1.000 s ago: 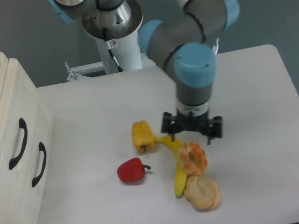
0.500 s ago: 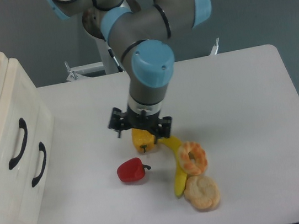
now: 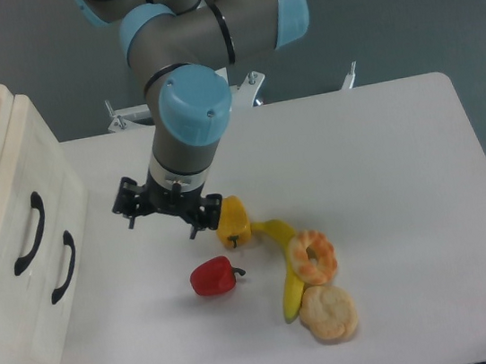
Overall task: Slide open the top white drawer
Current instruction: 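Lower the gripper onto the black handle of the upper drawer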
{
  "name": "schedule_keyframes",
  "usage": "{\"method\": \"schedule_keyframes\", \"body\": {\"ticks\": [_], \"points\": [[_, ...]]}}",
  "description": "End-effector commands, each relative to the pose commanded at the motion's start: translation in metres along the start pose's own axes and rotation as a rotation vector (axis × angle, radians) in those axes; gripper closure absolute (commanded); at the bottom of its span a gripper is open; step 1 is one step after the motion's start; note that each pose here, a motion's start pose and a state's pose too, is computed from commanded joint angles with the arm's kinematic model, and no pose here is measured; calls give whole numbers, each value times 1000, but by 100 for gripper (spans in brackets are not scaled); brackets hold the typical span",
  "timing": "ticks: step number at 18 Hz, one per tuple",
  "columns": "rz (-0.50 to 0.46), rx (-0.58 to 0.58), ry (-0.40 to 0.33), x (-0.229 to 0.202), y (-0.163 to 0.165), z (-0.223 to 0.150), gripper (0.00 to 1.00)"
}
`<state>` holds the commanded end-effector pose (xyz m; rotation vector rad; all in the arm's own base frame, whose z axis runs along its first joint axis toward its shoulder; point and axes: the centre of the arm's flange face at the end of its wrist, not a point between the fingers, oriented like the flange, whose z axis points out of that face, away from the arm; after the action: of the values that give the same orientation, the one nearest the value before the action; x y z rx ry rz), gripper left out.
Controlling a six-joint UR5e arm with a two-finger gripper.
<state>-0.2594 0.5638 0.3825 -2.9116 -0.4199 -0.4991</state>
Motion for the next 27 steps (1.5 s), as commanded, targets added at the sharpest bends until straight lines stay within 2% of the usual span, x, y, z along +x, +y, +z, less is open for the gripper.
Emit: {"method": "schedule_keyframes", "body": {"ticks": [5,9,14,27], "points": [[-26,18,82,11,-5,4,0],[1,7,123,43,-12,19,0],[-23,-22,133,71,-14,34,0],[-31,-32,160,85,-14,44,0]]}}
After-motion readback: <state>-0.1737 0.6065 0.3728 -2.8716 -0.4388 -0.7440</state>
